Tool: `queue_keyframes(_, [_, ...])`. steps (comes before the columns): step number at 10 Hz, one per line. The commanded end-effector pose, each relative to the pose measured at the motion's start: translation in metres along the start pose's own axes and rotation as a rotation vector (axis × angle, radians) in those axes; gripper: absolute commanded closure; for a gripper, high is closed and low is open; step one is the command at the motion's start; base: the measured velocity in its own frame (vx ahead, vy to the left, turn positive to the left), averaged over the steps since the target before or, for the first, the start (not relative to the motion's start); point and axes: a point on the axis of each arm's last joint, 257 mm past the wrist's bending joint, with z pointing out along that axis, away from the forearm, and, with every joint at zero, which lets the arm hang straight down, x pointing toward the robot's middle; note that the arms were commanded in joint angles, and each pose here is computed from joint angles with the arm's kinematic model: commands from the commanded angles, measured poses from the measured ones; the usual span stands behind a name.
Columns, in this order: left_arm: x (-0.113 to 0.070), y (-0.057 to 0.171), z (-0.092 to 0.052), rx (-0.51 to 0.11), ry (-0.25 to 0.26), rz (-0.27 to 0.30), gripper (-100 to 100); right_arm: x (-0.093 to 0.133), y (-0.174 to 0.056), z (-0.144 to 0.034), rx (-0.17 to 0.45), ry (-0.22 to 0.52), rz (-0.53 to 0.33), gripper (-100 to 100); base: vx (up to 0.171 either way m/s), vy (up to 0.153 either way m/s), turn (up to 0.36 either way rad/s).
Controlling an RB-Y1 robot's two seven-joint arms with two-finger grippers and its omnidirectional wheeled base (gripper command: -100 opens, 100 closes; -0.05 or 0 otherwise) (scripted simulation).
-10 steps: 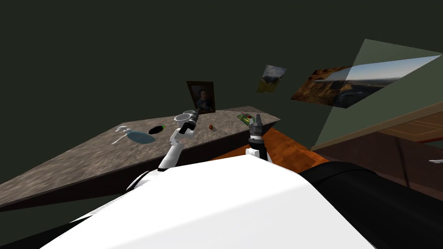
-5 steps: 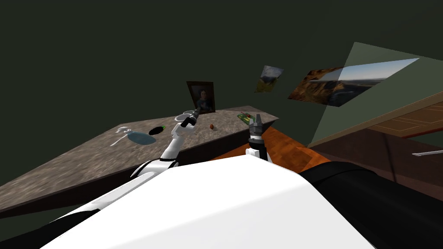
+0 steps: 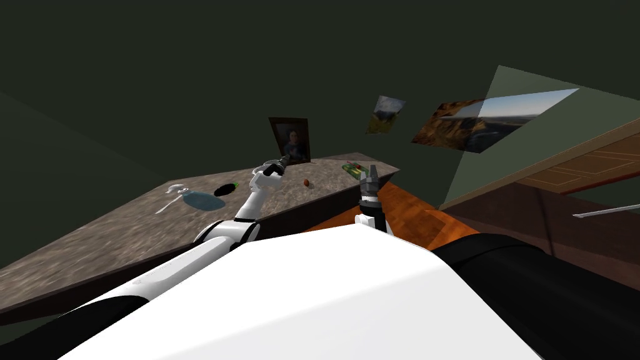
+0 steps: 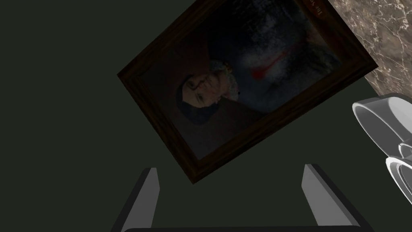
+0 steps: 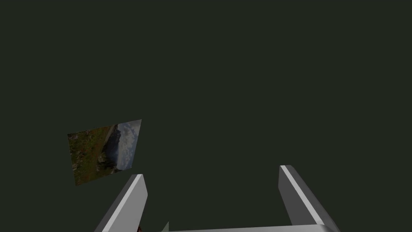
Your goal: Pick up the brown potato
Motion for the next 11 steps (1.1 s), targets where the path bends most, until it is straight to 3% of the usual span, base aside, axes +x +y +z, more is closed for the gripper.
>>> queue_keyframes(1, [-0.005,0.006,0.010,-0.050,0.010,0.021,-100,0.000,0.000,0.000,0.000,0.000,0.000,0,-0.013,0.031,-0.091])
queue_keyframes(3, [-0.005,0.010,0.013,-0.064,0.012,0.022,-100,0.000,0.000,0.000,0.000,0.000,0.000,0,-0.008,0.026,-0.024])
queue_keyframes(8, [-0.020,0.024,0.036,-0.210,0.045,0.069,-100,0.000,0.000,0.000,0.000,0.000,0.000,0,-0.009,0.035,-0.081])
queue_keyframes(11, [-0.020,0.044,0.040,-0.298,0.072,0.076,-100,0.000,0.000,0.000,0.000,0.000,0.000,0,-0.007,0.027,-0.082])
